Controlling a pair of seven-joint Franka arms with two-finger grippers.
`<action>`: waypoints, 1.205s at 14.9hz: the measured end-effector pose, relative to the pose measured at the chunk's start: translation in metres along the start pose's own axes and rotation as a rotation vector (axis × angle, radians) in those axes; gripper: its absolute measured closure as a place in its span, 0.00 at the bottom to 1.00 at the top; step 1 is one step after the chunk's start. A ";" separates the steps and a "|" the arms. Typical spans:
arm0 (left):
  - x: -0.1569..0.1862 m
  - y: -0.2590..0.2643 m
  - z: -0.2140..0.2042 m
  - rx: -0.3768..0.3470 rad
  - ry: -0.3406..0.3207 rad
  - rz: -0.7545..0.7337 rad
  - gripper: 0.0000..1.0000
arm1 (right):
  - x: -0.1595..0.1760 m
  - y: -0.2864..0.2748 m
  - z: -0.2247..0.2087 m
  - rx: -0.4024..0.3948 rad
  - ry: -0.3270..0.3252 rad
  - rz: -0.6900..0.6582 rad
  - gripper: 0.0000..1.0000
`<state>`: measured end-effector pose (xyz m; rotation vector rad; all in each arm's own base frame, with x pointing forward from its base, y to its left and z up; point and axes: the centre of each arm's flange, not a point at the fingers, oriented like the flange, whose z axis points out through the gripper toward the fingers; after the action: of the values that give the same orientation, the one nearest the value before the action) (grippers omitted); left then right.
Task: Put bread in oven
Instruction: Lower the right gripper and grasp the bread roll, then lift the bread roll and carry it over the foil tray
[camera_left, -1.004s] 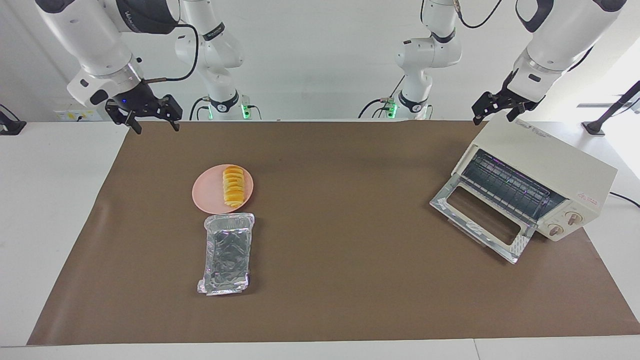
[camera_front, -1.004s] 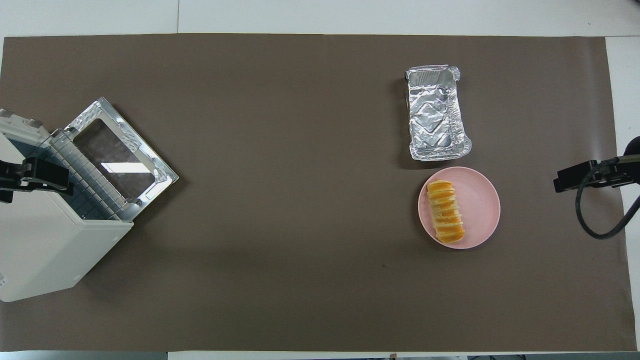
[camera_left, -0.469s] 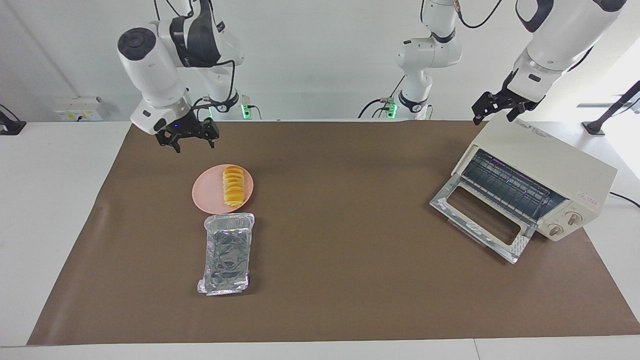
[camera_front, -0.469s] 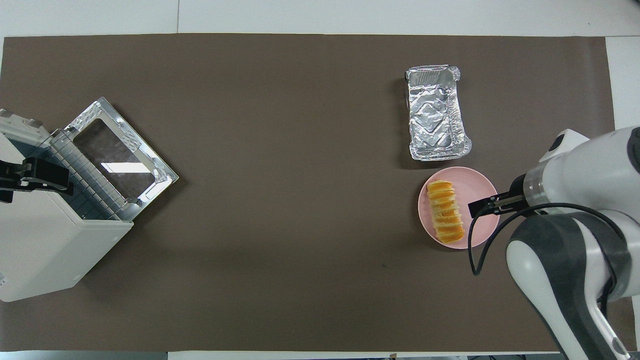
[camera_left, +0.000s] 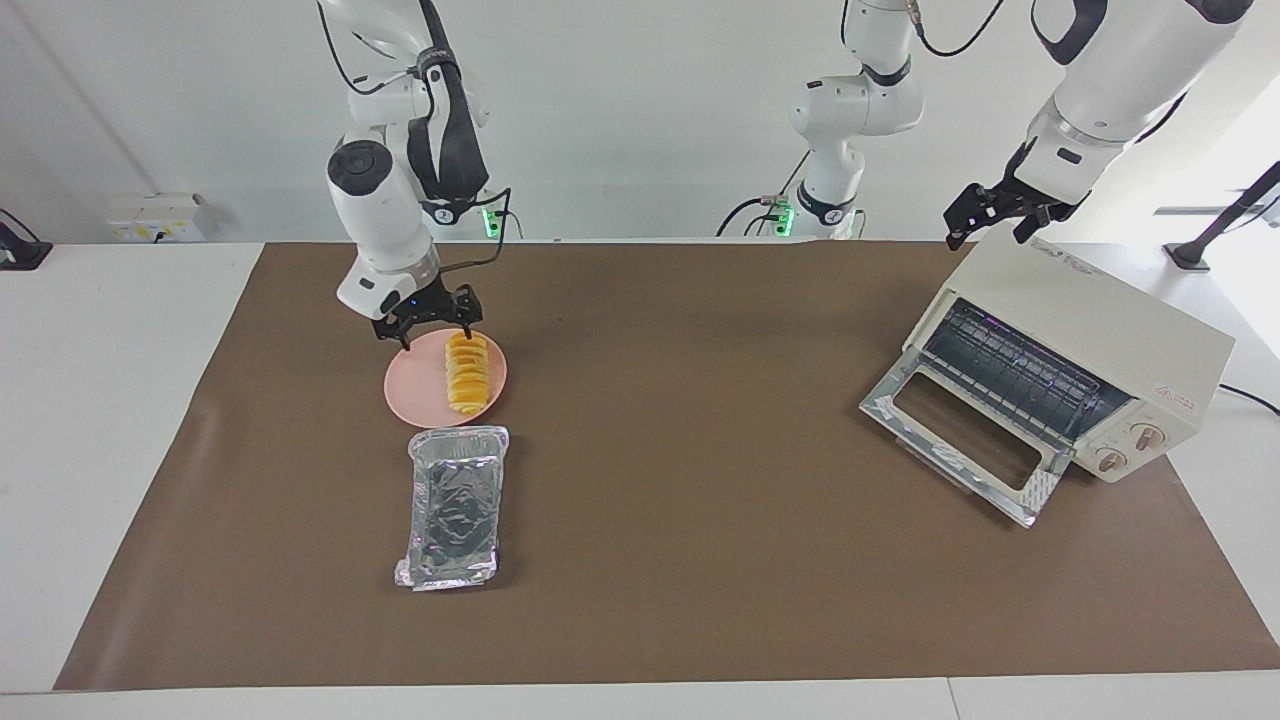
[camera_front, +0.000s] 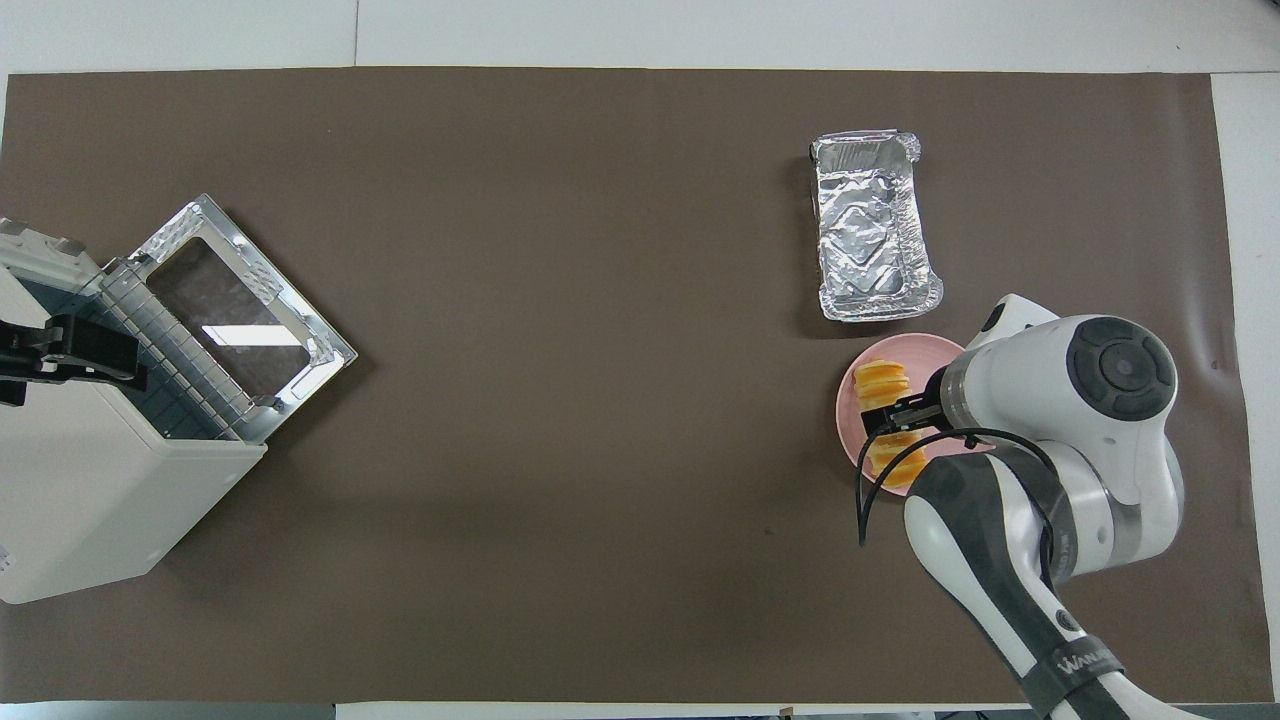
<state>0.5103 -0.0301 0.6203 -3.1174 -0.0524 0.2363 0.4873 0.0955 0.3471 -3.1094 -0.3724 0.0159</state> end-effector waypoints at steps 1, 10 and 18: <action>0.000 0.000 0.000 0.000 0.000 0.000 0.00 | 0.001 -0.002 0.009 0.000 0.022 -0.005 0.00; 0.000 0.000 0.000 0.000 0.000 0.000 0.00 | -0.003 -0.008 0.057 0.004 0.068 -0.017 0.32; 0.000 0.000 0.000 0.000 0.000 0.000 0.00 | 0.016 -0.004 0.029 0.009 0.009 -0.012 0.81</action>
<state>0.5103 -0.0301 0.6203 -3.1174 -0.0524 0.2363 0.5011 0.1036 0.3181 -3.0976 -0.3901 0.0040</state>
